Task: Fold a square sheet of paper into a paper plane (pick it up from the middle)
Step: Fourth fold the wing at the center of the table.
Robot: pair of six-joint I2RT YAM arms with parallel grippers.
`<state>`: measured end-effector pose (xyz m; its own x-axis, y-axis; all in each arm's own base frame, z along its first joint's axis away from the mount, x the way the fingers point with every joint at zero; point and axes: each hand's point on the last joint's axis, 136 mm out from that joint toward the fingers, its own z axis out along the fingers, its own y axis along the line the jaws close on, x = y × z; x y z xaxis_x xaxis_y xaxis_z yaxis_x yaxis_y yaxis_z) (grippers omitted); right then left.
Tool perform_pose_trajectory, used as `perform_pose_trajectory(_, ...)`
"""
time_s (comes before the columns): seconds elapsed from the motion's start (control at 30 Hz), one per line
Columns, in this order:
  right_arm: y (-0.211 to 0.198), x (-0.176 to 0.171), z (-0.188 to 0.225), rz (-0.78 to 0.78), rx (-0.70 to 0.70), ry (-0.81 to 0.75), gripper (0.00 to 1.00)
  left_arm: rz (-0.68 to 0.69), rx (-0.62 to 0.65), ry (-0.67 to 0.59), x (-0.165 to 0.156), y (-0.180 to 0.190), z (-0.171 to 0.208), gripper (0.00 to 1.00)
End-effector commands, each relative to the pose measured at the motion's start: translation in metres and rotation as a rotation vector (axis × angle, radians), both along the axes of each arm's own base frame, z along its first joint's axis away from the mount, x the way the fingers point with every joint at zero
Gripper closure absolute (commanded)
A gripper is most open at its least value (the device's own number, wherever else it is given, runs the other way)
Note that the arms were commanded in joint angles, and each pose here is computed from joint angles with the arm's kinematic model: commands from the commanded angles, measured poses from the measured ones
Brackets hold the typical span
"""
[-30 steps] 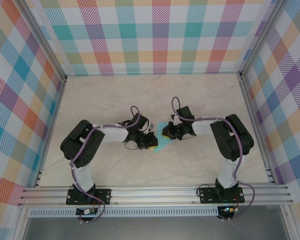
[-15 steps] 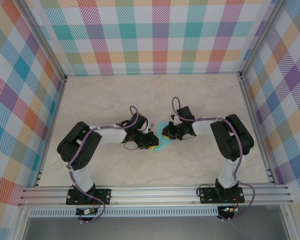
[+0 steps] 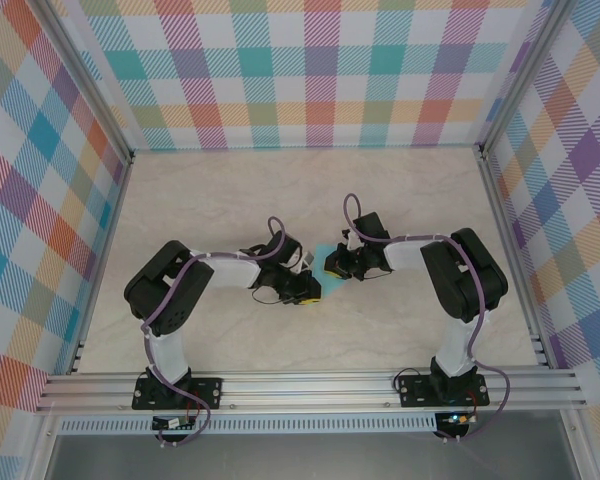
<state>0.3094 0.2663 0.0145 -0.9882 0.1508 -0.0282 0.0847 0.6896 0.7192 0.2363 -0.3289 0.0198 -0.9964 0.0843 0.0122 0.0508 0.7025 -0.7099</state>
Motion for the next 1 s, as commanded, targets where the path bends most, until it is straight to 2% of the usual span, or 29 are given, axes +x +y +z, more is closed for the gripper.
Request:
perform_pose_trajectory(0.0,-0.026,-0.029,-0.048,-0.024,-0.154,0.130,0.92,-0.028,0.121,0.097,-0.037,0.029,-0.026,0.84)
perform_pose_trajectory(0.2,-0.026,-0.029,-0.048,-0.021,-0.156,0.131,0.92,-0.023,0.148,0.113,-0.053,0.045,-0.029,0.83)
perform_pose_trajectory(0.4,-0.025,-0.029,-0.047,-0.017,-0.149,0.129,0.92,-0.020,0.127,0.113,-0.054,0.044,-0.025,0.84)
perform_pose_trajectory(0.7,-0.024,-0.028,-0.046,-0.018,-0.147,0.127,0.91,0.059,0.036,-0.086,0.001,0.021,0.033,0.85)
perform_pose_trajectory(0.83,-0.024,-0.028,-0.045,-0.019,-0.148,0.127,0.91,0.067,-0.015,-0.083,0.023,-0.002,0.038,0.84)
perform_pose_trajectory(0.97,-0.025,-0.028,-0.046,-0.021,-0.148,0.130,0.91,0.069,-0.027,-0.063,0.037,-0.017,0.028,0.83)
